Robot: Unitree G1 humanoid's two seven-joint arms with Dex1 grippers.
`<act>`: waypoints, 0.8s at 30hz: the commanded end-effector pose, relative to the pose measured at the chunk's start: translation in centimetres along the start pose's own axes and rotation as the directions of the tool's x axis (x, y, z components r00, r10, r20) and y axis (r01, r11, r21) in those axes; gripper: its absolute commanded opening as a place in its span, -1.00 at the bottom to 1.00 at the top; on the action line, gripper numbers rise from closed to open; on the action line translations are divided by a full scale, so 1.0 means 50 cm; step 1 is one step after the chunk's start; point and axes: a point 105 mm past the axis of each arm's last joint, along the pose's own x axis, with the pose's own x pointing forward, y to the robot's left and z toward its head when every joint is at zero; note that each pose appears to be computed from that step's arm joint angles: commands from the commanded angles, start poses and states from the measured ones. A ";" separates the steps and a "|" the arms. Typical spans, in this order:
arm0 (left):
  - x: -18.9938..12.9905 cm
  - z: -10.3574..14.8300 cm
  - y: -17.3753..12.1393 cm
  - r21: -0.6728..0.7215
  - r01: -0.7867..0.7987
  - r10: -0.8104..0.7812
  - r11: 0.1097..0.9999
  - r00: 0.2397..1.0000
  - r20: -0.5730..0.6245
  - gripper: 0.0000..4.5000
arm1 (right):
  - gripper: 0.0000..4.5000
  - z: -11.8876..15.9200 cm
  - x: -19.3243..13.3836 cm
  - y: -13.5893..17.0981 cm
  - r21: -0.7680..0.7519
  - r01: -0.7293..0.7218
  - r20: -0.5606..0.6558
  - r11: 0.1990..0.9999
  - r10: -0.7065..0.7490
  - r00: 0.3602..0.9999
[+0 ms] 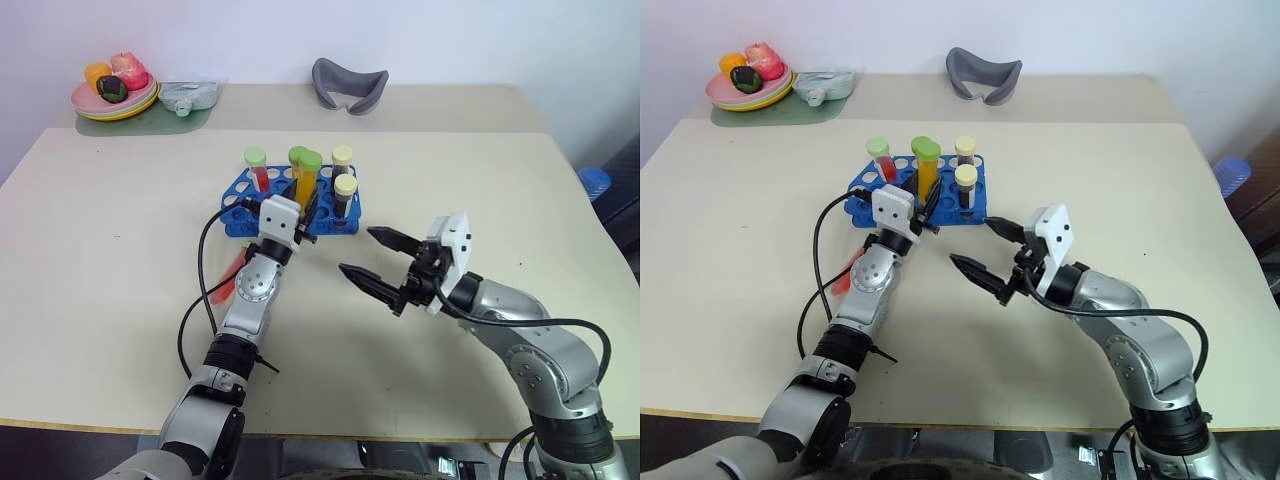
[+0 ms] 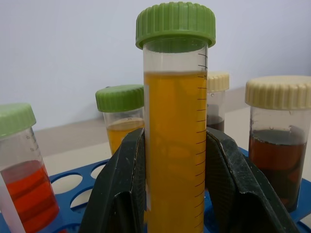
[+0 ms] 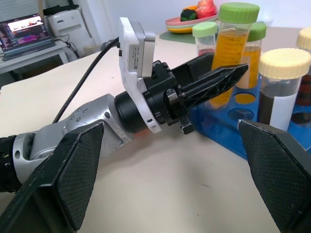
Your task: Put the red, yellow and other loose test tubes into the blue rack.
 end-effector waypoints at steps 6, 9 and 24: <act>-0.016 0.025 0.009 -0.017 0.011 -0.011 1.000 1.000 0.030 0.94 | 1.00 0.031 0.005 0.019 -0.041 -0.037 0.048 0.998 0.039 0.998; -0.031 0.048 0.020 -0.046 0.023 -0.021 0.999 0.999 0.043 0.97 | 1.00 0.033 0.004 0.017 -0.046 -0.036 0.047 0.998 0.038 0.998; -0.200 0.156 0.163 -0.019 0.192 -0.174 0.981 0.840 -0.514 0.97 | 1.00 0.027 -0.003 0.002 -0.053 -0.067 0.025 0.996 0.068 0.997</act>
